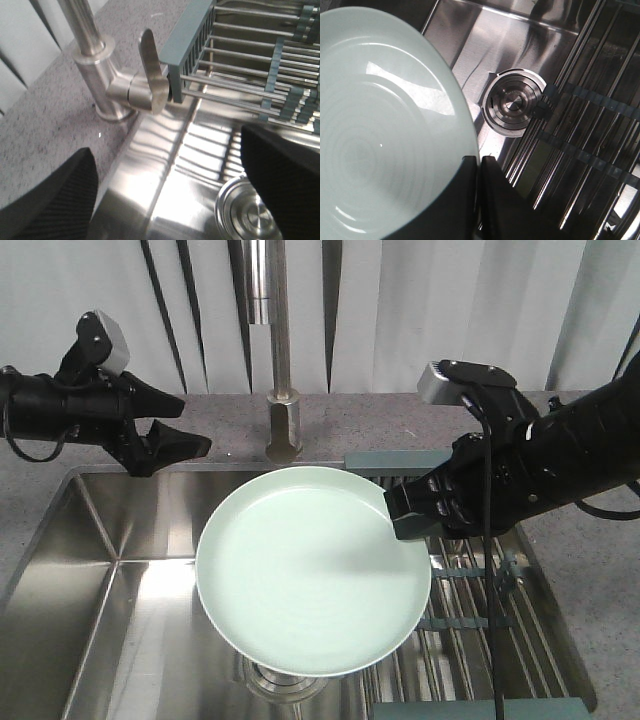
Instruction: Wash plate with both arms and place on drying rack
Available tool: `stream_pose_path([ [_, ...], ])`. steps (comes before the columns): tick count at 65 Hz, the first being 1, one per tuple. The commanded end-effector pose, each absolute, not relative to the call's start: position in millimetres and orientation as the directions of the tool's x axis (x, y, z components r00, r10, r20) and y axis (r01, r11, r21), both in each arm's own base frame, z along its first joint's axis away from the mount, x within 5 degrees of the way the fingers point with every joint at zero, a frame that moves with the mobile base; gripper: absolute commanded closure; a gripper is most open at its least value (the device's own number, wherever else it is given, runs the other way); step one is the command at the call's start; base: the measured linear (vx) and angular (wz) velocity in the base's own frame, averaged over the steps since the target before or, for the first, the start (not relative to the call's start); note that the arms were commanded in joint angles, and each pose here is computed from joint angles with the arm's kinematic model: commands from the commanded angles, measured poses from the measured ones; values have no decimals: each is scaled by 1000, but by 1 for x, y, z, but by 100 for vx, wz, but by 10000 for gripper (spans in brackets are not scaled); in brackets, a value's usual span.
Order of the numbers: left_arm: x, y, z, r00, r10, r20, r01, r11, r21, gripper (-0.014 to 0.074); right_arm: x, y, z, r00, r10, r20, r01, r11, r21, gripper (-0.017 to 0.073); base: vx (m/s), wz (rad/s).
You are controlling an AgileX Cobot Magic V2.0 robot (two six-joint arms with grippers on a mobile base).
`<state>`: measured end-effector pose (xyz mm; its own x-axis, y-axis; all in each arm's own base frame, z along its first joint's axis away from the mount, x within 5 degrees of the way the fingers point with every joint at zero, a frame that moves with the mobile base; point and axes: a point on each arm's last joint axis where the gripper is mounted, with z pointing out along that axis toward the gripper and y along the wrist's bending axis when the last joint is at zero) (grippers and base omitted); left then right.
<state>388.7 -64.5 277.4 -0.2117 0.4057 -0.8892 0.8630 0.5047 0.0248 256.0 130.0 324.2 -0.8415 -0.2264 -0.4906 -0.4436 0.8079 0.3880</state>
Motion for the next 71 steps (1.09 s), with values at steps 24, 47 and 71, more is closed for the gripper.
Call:
stream_pose_path([
  [24, 424, -119, 309, -33, 331, -943, 921, 376, 99, 17, 254, 129, 345, -803, -178, -569, -459, 794, 399, 568, 0, 0],
  [47, 435, -153, 301, 2, 334, -943, 937, 328, 118, 17, 254, 129, 345, -803, -178, -569, -459, 794, 399, 568, 0, 0],
  [71, 417, -160, 297, -7, 350, -937, 989, 142, 46, 17, 254, 129, 345, -803, -178, -569, -459, 794, 399, 568, 0, 0],
])
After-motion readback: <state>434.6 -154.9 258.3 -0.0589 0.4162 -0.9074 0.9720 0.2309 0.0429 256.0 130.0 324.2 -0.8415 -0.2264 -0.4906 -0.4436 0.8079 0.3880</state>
